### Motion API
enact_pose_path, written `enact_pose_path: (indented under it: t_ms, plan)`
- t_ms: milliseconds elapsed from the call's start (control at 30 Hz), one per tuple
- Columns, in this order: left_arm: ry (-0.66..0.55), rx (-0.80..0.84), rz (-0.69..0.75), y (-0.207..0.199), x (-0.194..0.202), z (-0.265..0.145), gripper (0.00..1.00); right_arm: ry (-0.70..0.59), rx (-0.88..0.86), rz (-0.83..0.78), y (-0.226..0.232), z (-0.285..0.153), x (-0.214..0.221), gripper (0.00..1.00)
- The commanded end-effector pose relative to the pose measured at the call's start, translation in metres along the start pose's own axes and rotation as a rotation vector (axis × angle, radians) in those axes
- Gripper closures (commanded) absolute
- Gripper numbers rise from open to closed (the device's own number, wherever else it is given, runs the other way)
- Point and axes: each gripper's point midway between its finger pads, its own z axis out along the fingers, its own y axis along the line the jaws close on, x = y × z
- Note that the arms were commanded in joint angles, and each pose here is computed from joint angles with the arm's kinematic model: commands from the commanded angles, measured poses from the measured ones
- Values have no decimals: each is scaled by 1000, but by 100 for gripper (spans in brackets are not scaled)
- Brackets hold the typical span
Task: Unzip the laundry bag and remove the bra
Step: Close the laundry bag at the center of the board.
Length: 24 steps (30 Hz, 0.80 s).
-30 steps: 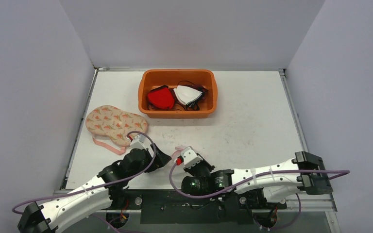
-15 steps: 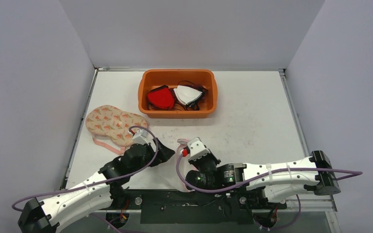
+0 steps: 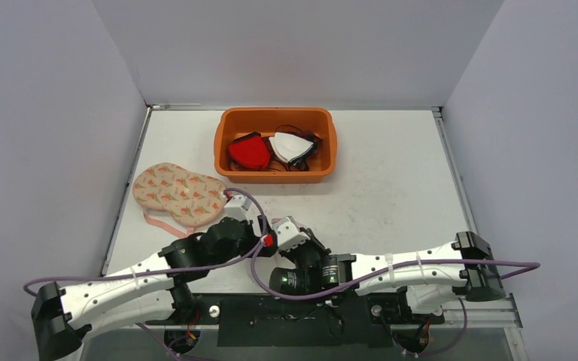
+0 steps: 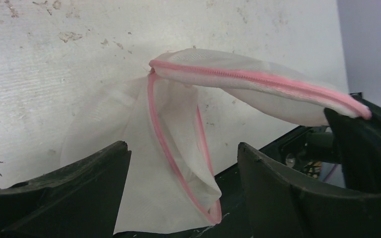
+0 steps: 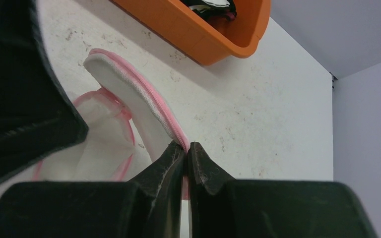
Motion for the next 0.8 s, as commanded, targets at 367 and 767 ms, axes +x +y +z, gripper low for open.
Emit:
enact_pose_path:
  t_ms: [367, 767]
  plan:
    - [-11, -86, 125, -7, -2, 29, 39, -97, 70, 67, -55, -20, -58, 95]
    - [1, -145, 141, 2, 12, 28, 33, -112, 83, 86, -68, -24, -64, 95]
